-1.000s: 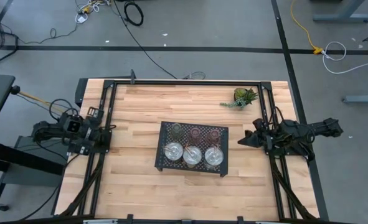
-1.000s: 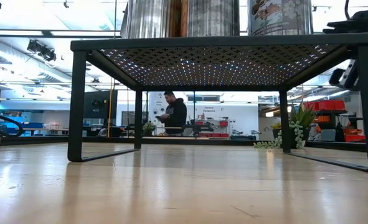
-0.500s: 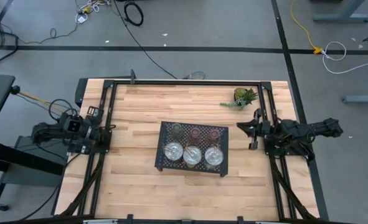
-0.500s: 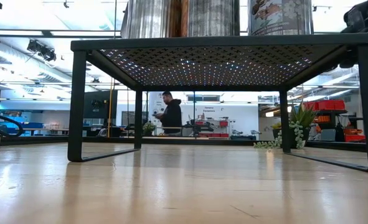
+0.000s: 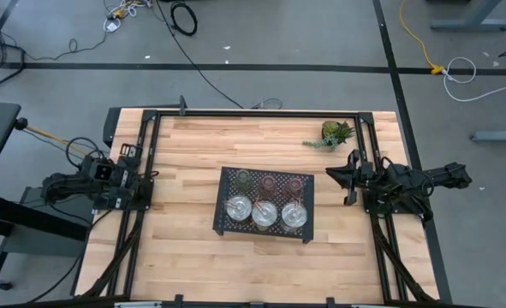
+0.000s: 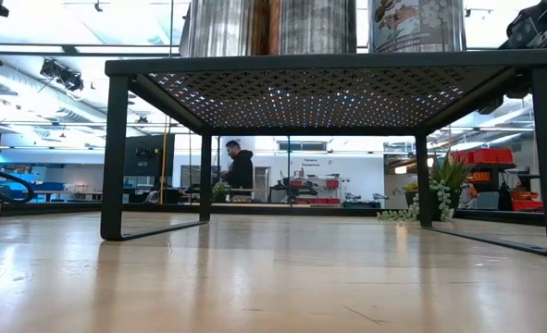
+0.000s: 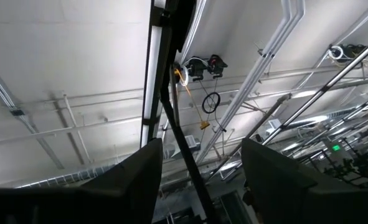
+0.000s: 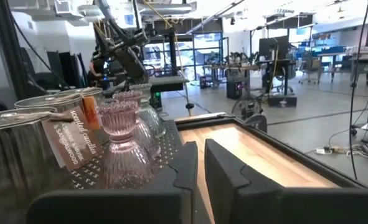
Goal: Pick & Place candle stick holders
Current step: Return to Home Position
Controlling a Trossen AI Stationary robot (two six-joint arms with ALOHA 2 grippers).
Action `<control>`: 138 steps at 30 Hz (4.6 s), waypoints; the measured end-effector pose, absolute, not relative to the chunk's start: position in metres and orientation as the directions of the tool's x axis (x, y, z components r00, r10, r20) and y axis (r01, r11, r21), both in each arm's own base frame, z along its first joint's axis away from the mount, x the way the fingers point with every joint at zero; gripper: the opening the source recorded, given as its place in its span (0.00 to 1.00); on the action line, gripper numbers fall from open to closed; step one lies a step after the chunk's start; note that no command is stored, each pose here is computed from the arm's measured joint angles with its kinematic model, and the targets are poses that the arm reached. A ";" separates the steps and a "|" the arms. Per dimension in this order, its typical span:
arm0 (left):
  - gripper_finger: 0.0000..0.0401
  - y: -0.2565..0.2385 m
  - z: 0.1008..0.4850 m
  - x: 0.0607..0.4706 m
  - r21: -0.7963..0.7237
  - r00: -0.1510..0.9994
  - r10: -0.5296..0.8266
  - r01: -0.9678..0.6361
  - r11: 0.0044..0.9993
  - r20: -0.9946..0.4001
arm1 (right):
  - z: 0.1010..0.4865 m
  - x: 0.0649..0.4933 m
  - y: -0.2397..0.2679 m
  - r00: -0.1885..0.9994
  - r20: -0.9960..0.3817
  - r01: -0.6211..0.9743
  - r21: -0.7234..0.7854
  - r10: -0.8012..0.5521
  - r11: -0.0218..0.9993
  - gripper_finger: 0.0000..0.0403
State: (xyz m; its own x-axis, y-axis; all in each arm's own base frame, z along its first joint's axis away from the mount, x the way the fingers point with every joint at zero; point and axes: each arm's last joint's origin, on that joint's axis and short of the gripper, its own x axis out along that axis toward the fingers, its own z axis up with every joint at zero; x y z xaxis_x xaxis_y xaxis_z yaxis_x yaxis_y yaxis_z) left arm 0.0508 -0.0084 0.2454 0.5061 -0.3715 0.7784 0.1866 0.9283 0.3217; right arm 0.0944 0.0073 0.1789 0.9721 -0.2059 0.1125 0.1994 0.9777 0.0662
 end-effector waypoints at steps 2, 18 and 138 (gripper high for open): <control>0.55 -0.008 0.245 0.051 0.322 0.506 -0.371 0.186 0.928 0.779 | 0.179 0.094 0.007 0.972 0.112 0.199 0.066 -0.206 0.978 0.08; 0.55 -0.006 0.217 0.080 0.171 0.787 -0.367 0.325 0.930 0.497 | 0.179 0.094 0.007 0.972 0.112 0.200 0.066 -0.206 0.978 0.08; 0.55 0.008 0.173 0.097 -0.122 0.992 0.106 -0.097 0.988 0.072 | 0.179 0.094 0.007 0.972 0.113 0.200 0.065 -0.206 0.978 0.08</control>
